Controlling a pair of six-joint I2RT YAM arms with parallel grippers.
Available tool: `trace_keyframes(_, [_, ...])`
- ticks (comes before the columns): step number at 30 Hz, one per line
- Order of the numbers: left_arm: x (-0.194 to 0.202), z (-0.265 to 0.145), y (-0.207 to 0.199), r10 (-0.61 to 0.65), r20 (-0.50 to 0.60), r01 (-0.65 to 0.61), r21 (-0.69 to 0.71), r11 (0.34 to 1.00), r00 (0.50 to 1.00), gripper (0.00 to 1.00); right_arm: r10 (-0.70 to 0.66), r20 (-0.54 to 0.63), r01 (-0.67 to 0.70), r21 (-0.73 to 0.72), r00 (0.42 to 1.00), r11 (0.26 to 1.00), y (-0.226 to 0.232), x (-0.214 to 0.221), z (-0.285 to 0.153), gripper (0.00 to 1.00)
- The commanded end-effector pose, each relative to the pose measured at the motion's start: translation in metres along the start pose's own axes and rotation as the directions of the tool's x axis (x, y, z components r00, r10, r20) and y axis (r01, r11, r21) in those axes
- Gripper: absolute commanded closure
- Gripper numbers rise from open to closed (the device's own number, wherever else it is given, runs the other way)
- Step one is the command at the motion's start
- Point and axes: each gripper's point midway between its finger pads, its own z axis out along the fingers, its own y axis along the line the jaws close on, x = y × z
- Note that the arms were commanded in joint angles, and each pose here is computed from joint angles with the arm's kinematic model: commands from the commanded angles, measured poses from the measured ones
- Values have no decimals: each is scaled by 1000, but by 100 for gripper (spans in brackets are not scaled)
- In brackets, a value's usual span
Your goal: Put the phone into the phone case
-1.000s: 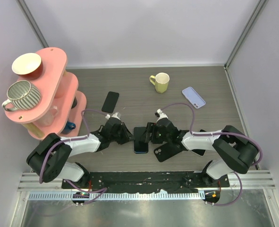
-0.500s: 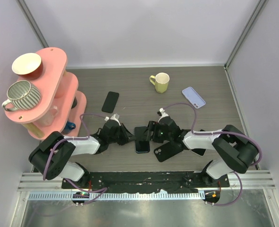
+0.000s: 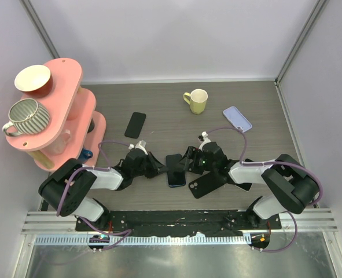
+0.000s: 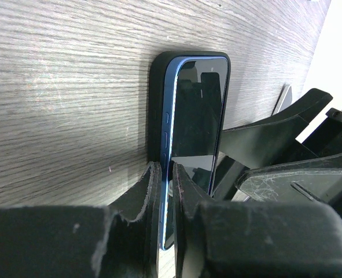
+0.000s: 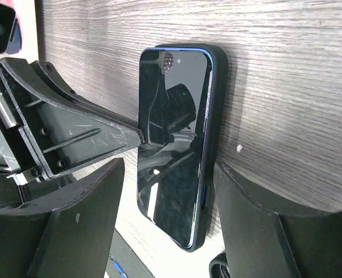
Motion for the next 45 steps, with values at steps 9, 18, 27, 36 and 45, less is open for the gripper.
trace_keyframes(9, [35,-2,17,-1,-141,-3,-32,999,990,100,19,19,-9,-433,1000,901,99,-21,-23,33])
trace_keyframes(18, [37,-2,17,-5,-148,1,-25,1000,989,100,57,-14,-57,-467,998,882,99,-18,-21,33])
trace_keyframes(27, [33,-2,21,26,-138,-35,-59,998,990,100,19,2,-18,-161,1000,987,44,-20,4,34])
trace_keyframes(36, [33,-1,23,24,-141,-35,-73,997,990,100,35,-63,-50,-246,997,968,44,-1,6,50])
trace_keyframes(45, [31,-1,18,31,-136,-40,-58,998,990,100,-4,-60,-19,-377,998,926,67,-3,0,60])
